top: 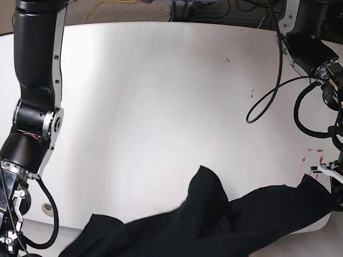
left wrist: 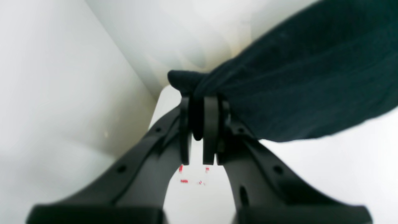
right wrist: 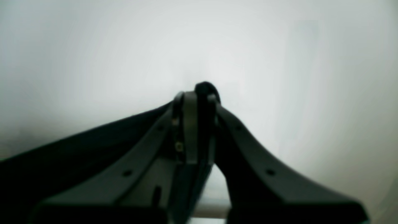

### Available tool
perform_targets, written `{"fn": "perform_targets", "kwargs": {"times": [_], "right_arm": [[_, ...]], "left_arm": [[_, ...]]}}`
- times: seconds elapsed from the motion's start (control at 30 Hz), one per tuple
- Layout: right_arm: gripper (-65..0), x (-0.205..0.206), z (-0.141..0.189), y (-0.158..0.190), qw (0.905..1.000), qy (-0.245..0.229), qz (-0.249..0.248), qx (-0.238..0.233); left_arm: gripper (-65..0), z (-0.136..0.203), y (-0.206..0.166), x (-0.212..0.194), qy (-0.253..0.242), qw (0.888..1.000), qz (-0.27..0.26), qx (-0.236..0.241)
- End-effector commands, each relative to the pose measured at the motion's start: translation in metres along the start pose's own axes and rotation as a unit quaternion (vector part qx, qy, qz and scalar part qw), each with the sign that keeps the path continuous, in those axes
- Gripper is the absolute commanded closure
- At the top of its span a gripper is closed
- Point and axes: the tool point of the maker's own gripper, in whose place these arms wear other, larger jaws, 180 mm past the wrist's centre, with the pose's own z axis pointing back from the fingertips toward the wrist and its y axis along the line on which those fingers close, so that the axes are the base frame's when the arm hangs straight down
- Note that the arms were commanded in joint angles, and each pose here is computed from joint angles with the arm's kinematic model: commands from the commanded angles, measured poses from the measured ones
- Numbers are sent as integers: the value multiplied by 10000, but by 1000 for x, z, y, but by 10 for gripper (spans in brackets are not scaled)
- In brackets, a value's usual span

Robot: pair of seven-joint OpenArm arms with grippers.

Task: Layout the t-shirt on the table in an organized manner, then fold the t-shirt properly
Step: 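Stretch the t-shirt between both grippers and lay it flat on the table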

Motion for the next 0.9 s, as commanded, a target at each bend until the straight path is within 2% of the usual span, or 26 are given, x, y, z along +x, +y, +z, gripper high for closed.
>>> {"fn": "perform_targets", "kwargs": {"times": [0.0,0.17,0.4,0.67,0.87], "right_arm": [[-2,11,7,-21,9994,-215,68,-270],[-2,-38,27,-34,9990,138,89,-421],[-2,-122,71,-35,9943,978,214,-374],[-2,-231,145,-33,9783,2011,-16,-498],[-2,-285,197,-26,9636,2637,-75,-425]], "left_arm": [[0,1,1,12,-173,9998,-15,65],[0,2,-19,-29,330,9992,-100,-181],[0,14,-47,-96,1112,9920,-166,-567],[0,48,-73,-172,1979,9746,-4,-1051],[0,75,-81,-211,2327,9652,-32,-1190]]}}
